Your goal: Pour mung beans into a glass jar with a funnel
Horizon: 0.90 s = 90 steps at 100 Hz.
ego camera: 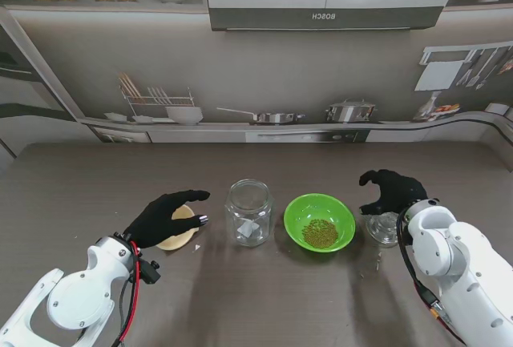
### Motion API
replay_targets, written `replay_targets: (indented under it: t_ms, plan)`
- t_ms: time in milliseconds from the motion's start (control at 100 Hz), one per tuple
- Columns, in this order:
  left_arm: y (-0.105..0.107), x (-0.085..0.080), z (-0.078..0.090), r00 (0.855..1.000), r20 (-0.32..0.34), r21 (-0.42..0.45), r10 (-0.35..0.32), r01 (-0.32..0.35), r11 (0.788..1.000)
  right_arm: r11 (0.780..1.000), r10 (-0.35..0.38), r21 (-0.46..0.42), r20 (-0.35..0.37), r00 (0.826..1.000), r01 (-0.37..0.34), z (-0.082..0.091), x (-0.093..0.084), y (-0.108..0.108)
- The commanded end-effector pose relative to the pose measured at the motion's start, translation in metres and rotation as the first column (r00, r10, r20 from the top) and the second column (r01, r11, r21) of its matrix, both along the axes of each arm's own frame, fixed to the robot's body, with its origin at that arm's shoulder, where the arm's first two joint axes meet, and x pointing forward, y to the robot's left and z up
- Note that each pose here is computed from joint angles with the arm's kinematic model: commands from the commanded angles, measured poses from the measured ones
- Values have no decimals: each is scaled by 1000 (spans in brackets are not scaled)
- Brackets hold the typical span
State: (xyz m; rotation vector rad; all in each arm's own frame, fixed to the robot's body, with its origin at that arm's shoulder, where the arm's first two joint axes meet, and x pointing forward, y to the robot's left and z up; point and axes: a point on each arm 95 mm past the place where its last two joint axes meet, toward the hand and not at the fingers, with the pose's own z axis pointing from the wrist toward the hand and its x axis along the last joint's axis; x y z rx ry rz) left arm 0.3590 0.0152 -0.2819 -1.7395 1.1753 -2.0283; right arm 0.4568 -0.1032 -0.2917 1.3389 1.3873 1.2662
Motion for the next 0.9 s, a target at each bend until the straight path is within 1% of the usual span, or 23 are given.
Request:
replay_targets:
  t_ms: [0,100,200,250,360,520,580,740,890]
  plan:
    - [-1,-1,-1,1000,-8,1,-14,14,1000,998,51,47,30,998,-52,12,-1,26]
    - [0,-1,0,1000,-4,0,-13,13,1000,984,86,152,60,994,-94,23,-5,47]
    - [1,-2,0,1000,0,-2,-11,11,1000,958,114,255,78,990,-130,32,-8,69]
    - [1,-2,0,1000,1,-3,-11,11,1000,943,129,299,84,988,-149,36,-10,78]
    - [2,-2,0,1000,5,-4,-10,10,1000,900,167,395,82,983,-186,41,-14,99]
    - [2,-2,-1,1000,9,-7,-9,9,1000,844,210,485,92,973,-228,41,-20,126]
    - [2,-2,-1,1000,9,-8,-9,9,1000,827,225,508,96,970,-242,40,-23,135]
    - [2,-2,-2,1000,7,-11,-9,10,1000,775,237,578,110,965,-256,35,-31,156]
    - [1,-1,-3,1000,10,-13,-5,5,1000,743,262,603,139,955,-291,29,-40,166]
